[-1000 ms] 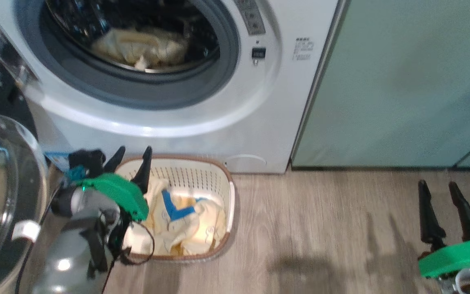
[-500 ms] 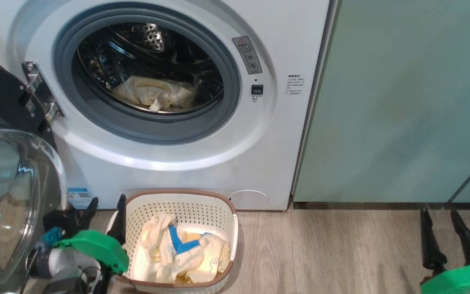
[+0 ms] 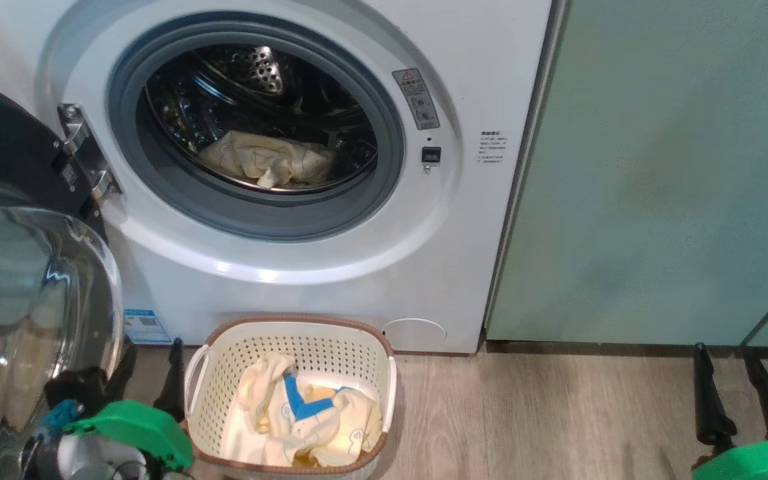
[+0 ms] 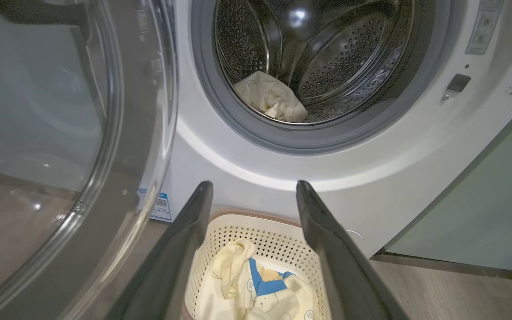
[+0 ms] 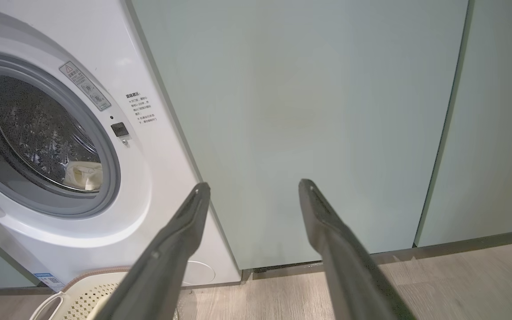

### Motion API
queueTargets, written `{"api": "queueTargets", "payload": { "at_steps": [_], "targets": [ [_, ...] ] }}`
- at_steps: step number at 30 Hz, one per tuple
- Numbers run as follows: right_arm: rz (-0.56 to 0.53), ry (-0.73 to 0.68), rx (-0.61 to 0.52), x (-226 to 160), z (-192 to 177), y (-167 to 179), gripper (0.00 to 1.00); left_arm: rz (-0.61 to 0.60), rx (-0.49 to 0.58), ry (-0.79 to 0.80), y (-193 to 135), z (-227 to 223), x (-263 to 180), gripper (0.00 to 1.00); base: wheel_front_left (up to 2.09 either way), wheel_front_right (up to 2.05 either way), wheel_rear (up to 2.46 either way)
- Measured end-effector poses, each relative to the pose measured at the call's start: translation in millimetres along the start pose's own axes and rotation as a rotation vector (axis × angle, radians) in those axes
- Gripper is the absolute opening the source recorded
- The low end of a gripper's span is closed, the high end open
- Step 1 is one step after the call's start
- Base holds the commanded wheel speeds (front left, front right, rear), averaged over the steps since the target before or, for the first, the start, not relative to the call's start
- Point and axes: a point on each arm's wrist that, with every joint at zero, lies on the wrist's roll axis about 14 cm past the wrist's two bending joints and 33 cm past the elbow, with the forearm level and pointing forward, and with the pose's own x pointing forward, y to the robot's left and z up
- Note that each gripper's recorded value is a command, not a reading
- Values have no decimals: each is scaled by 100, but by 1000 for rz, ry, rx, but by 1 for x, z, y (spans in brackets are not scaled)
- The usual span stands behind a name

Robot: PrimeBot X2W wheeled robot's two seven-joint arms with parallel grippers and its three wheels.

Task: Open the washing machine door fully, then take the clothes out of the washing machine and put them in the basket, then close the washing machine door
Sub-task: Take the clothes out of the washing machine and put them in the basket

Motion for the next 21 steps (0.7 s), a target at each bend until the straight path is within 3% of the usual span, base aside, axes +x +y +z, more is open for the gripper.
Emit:
{"api": "queueTargets", "payload": {
  "at_steps": [21],
  "targets": [
    [-4, 7, 4, -2, -3, -1, 100, 21, 6, -2, 9, 0, -6, 100, 0, 0, 0]
  ]
}}
